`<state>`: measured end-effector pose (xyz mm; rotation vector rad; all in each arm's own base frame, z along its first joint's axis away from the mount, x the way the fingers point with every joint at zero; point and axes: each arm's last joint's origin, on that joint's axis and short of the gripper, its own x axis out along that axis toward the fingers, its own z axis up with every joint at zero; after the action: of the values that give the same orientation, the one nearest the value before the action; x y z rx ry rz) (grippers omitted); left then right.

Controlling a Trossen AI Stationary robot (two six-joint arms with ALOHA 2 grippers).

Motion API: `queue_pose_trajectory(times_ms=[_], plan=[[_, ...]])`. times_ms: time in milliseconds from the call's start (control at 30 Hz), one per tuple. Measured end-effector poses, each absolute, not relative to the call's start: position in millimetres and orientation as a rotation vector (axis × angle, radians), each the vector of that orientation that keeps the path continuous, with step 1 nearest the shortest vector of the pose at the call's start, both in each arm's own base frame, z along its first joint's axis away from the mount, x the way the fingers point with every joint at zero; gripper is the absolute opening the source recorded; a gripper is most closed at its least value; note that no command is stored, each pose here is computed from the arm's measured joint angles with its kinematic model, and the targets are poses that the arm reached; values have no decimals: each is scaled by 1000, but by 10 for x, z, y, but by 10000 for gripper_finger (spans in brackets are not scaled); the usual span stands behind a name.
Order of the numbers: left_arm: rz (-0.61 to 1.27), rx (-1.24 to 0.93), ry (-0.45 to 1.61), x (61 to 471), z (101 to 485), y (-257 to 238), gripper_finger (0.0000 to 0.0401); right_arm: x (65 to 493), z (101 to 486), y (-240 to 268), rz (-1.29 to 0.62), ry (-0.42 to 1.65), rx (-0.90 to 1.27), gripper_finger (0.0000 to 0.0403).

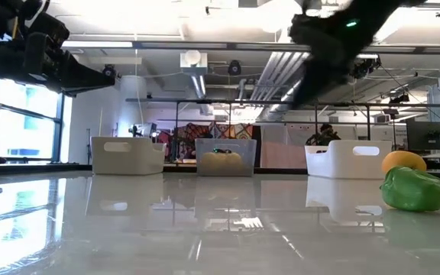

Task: Sort produce into baskets
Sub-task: Put the lemon into the black bin

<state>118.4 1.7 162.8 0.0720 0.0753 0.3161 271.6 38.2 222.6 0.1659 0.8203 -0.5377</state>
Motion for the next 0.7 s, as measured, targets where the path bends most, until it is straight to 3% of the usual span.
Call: queue_pose_trajectory(times_ms=[267, 700], plan=[[316, 69, 75, 1184, 1628, 17, 3, 2237, 2261, 374, -803, 1031, 447, 41], [316, 61, 103, 1182, 1599, 17, 3, 1976, 2154, 224, -1246, 1085, 658, 214]])
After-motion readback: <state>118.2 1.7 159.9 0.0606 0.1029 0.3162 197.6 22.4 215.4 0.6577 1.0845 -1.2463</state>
